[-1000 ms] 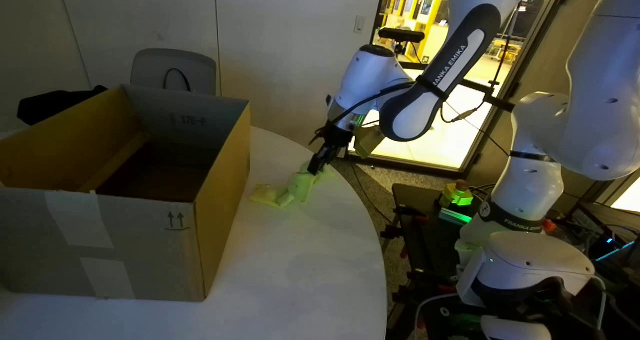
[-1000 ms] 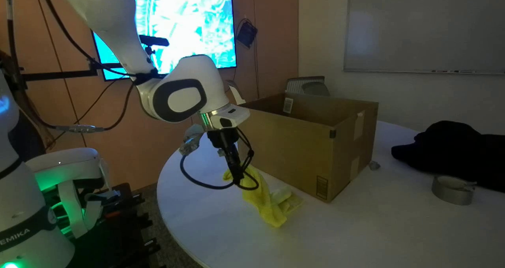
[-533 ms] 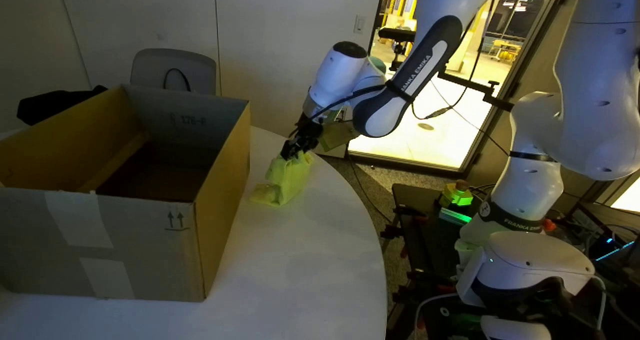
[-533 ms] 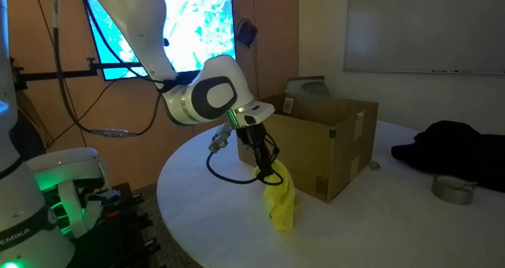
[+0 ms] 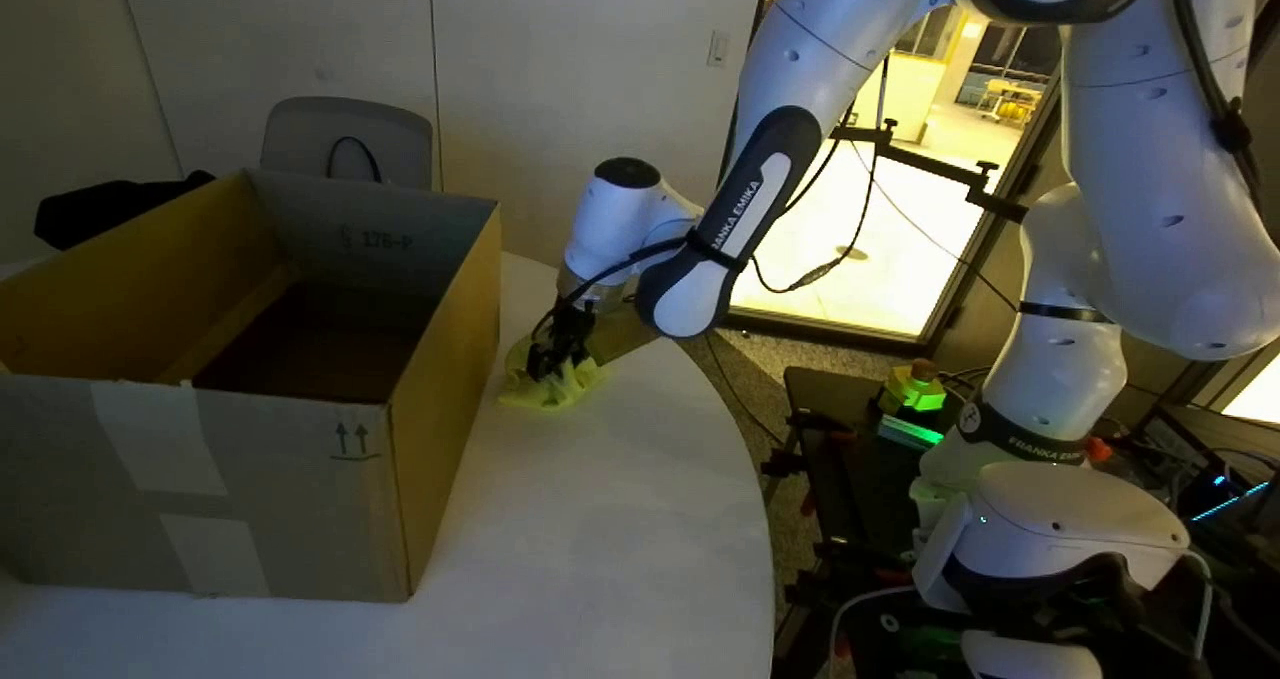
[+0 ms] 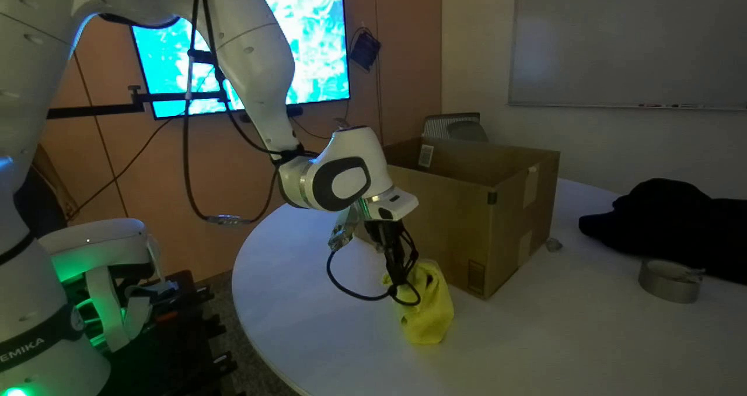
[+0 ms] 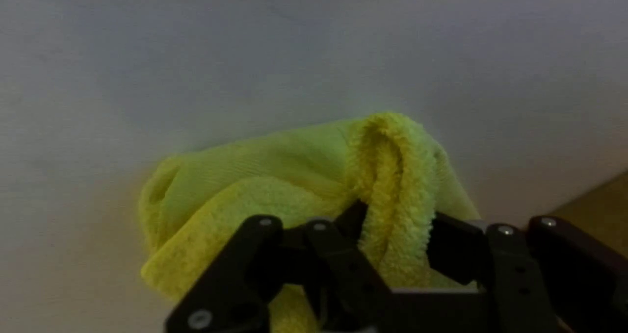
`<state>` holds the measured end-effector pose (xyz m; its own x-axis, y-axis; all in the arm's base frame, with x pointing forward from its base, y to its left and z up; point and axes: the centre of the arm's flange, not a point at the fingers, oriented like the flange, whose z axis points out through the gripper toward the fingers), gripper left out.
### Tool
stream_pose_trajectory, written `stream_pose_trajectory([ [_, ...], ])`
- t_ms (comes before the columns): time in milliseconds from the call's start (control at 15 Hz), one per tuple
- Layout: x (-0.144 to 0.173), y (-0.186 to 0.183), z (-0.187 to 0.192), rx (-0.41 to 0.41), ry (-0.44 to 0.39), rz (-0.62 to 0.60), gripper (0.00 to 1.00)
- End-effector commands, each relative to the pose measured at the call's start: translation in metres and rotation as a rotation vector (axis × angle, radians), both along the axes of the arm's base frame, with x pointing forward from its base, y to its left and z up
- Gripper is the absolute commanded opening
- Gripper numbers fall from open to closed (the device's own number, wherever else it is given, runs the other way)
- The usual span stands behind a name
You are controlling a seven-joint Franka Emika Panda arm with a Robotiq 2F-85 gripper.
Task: Put the marker on the towel, fold the towel then out it in the box
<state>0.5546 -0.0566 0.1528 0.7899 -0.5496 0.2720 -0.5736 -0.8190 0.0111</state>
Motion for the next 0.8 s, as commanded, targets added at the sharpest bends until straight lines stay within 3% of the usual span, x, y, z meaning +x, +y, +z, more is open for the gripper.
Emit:
stream_pose_trajectory([
  [0, 0.02, 0.001, -0.003, 0.055, 0.014, 0.048, 0.41],
  [533, 0.014, -0.009, 0.038, 0.053, -0.02, 0.105, 0.99],
  [733, 0.006, -0.012, 0.065, 0.049, 0.011, 0.182, 1.0],
])
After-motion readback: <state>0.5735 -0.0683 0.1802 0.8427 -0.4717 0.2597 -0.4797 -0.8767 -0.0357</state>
